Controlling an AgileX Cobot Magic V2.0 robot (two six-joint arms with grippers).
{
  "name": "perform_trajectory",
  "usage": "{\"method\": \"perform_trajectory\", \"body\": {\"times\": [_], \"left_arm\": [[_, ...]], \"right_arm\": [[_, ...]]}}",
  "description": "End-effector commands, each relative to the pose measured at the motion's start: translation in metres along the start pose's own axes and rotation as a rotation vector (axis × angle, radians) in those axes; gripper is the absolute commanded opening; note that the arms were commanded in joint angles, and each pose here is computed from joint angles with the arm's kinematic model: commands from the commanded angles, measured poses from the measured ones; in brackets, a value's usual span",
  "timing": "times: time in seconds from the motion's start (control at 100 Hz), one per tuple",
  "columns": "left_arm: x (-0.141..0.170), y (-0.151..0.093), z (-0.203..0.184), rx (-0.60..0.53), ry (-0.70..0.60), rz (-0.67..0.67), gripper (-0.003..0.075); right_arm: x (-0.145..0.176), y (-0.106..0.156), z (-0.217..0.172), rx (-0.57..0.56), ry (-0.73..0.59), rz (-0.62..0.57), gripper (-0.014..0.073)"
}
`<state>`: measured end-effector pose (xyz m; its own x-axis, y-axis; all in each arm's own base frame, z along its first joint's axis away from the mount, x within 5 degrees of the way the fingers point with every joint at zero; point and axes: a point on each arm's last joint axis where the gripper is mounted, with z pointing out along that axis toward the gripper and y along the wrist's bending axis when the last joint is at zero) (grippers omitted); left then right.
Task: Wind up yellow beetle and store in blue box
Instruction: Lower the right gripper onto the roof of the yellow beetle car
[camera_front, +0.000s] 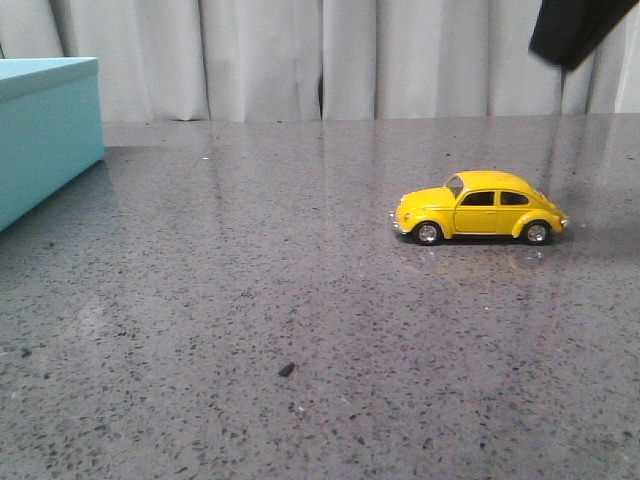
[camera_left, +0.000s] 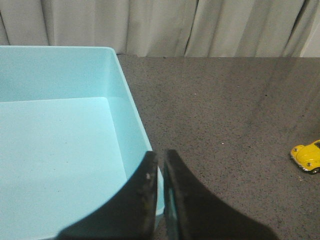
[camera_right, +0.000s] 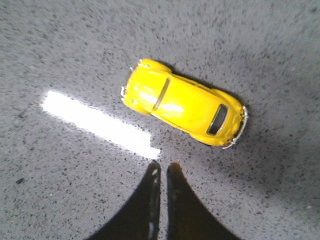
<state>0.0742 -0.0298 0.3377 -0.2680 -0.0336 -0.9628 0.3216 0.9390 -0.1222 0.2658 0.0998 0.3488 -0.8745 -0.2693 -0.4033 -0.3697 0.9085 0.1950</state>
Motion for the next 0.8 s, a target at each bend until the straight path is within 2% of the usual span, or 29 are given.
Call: {"method": "perform_trajectory", "body": {"times": [0.0, 0.13, 0.37, 0.6, 0.79], "left_arm": [[-0.016, -0.002, -0.004, 0.010, -0.093, -0.001, -0.0019], [-0.016, -0.003, -0.004, 0.016, -0.092, 0.001, -0.0019], [-0.016, -0.003, -0.004, 0.018, -0.092, 0.001, -0.0019], [-0.016, -0.003, -0.004, 0.018, -0.092, 0.001, -0.0019], [-0.016, -0.003, -0.004, 0.018, -0.092, 0.001, -0.0019]], "right_arm": [[-0.008, 0.002, -0.005, -0.004, -0.039, 0.019, -0.0048], [-0.012, -0.001, 0.009, -0.006, 0.000, 0.048, -0.0048], [-0.023, -0.004, 0.016, 0.002, -0.079, 0.094, -0.0048], [-0.028, -0.006, 0.036, -0.007, -0.051, 0.116, -0.0048], [-0.030, -0.007, 0.037, -0.010, -0.060, 0.121, -0.0048]]}}
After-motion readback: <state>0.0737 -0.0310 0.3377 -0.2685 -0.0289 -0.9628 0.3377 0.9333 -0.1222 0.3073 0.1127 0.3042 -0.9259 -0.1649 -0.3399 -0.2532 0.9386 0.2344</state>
